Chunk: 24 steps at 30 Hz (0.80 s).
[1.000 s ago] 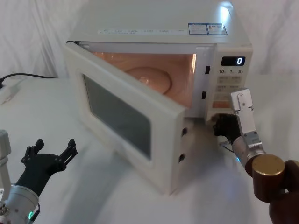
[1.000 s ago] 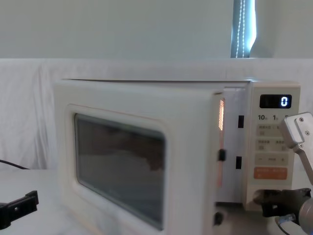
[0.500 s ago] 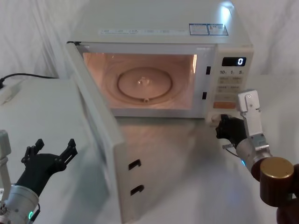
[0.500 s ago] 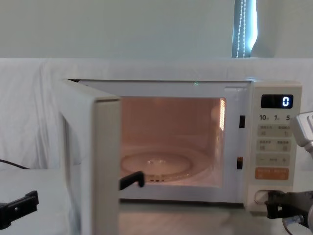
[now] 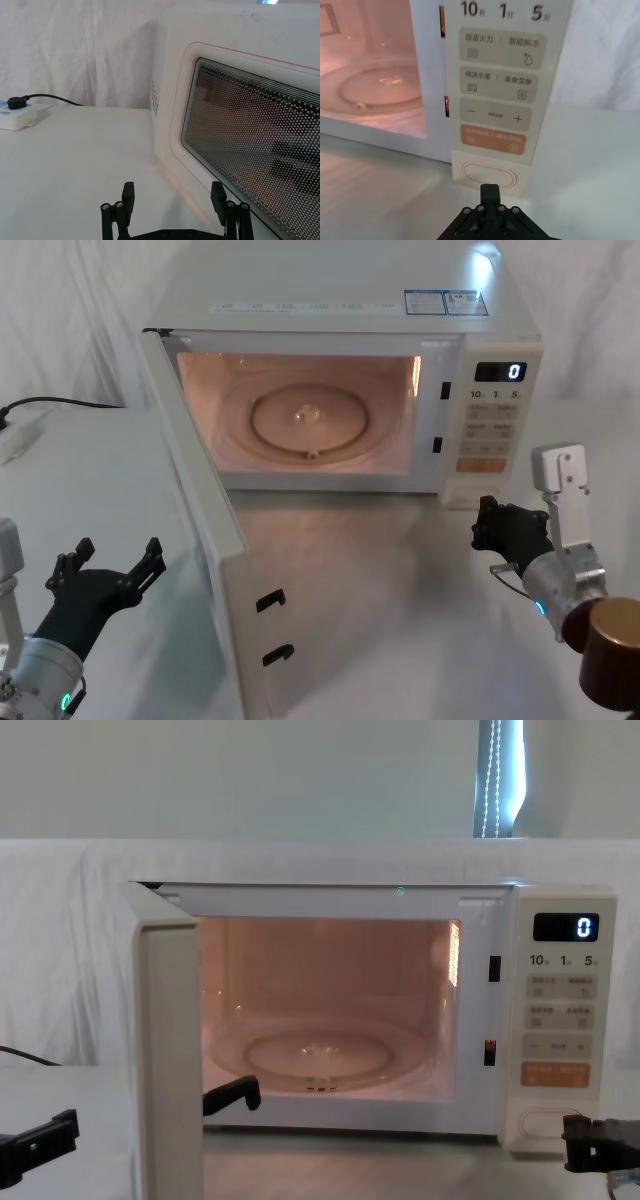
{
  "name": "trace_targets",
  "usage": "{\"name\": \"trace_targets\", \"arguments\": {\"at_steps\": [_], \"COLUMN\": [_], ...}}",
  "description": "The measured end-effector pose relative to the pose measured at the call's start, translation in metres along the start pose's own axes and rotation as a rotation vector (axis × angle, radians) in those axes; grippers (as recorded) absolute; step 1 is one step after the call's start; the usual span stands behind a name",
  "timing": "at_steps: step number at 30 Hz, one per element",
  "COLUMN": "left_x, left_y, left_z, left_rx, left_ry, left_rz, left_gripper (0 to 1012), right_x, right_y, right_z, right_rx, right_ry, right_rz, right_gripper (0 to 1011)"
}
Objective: Press the button to open the microwave door with one hand; close the microwave door with the other hand.
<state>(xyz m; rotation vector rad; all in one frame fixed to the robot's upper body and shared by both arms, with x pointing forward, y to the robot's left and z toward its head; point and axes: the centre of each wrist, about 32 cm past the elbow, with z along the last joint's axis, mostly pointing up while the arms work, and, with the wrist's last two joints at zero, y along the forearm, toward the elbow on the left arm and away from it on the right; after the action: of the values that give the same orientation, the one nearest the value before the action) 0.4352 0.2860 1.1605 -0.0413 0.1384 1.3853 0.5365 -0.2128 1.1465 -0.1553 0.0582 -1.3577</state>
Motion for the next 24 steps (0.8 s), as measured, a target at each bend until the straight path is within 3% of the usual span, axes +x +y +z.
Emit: {"name": "trace_targets", "arguments": {"at_steps": [12, 24], "left_x": [0.0, 0.0], "left_y": [0.0, 0.0], "left_z": [0.0, 0.0], "left_rx": [0.0, 0.0], "left_ry": [0.0, 0.0], "left_rz": [0.0, 0.0], "left_gripper": [1001, 1001], "right_x": [0.0061, 0.0312], "right_y": [-0.029, -0.047], "right_z": [-0.001, -0.009], "right_rx": [0.054, 0.093], "right_ry": [0.034, 0.066], "right_rz": [-0.023, -0.155], "right_gripper": [0, 0]}}
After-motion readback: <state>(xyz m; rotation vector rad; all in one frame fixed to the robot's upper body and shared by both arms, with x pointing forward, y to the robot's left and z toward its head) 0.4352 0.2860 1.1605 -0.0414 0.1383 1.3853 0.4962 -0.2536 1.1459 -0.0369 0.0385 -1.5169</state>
